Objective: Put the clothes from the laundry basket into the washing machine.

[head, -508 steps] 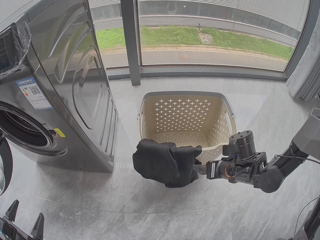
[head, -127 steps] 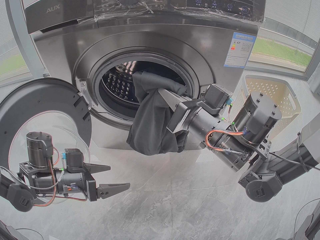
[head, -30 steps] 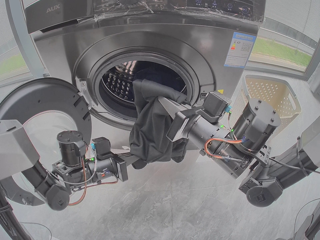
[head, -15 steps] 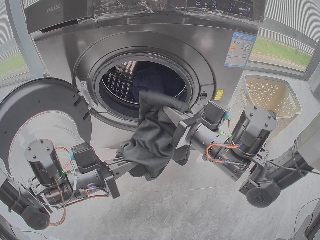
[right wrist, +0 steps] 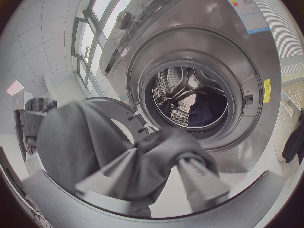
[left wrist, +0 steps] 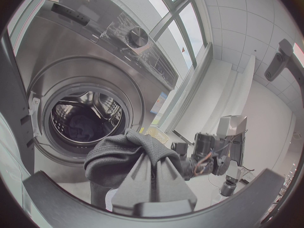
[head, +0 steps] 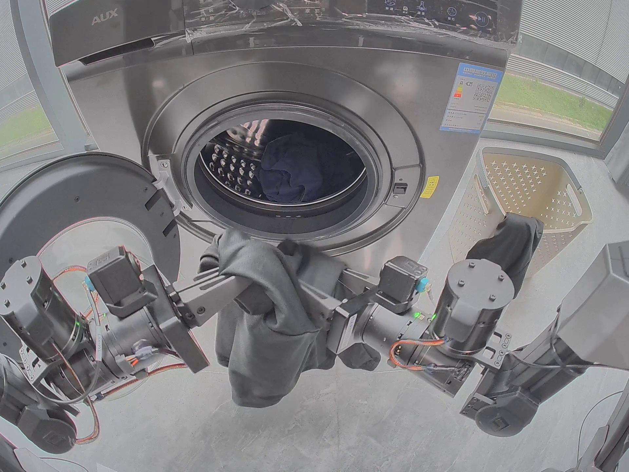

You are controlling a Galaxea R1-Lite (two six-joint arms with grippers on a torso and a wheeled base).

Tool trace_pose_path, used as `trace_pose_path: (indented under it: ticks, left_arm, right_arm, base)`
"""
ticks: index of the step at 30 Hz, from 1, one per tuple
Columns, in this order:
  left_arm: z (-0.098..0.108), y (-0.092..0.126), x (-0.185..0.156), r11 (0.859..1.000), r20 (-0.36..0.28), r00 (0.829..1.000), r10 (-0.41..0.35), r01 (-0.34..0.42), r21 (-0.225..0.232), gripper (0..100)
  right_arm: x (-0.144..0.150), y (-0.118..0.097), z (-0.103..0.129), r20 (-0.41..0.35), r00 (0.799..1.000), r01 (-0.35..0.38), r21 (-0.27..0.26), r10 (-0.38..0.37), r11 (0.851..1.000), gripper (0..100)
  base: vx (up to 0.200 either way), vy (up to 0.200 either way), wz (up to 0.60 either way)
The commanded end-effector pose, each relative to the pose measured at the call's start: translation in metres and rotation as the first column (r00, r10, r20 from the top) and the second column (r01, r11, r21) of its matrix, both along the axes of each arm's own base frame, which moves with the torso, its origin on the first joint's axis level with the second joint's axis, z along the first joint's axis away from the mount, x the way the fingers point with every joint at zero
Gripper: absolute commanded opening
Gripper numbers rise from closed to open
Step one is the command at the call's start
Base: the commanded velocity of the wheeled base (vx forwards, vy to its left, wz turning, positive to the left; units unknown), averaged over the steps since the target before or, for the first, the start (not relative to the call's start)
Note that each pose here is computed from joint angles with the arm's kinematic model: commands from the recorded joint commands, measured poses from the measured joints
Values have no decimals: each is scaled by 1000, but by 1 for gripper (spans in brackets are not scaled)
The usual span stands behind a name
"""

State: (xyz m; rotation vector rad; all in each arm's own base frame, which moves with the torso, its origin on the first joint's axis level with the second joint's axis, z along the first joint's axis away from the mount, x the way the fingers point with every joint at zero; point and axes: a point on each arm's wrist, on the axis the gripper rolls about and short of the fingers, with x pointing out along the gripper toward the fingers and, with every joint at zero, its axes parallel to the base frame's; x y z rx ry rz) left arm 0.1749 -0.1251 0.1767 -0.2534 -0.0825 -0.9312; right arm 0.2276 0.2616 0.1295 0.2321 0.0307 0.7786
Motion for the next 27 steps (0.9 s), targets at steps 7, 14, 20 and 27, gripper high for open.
trace_pose_path:
  ticks: [7, 14, 20, 27]
  left_arm:
    - [10, -9, 22, 989, 19, 990, 138, -137, -50, 0]
    - [12, -14, 34, 978, 28, 980, 197, -194, -82, 0]
    - [7, -11, 43, 966, 18, 968, 249, -247, -78, 0]
    - [6, -11, 44, 965, 14, 968, 252, -250, -75, 0]
  right_arm:
    - [-11, -6, -37, -65, 998, -26, -149, 16, 989, 100]
    - [-15, -16, -47, -97, 995, -20, -192, 1, 981, 100]
    - [-12, -18, -44, -68, 998, -8, -193, -5, 981, 100]
    - [-7, -1, -30, -4, 1000, -18, -123, 18, 992, 100]
  base:
    - [0, 0, 0]
    - [0, 0, 0]
    - [0, 0, 0]
    - [0, 0, 0]
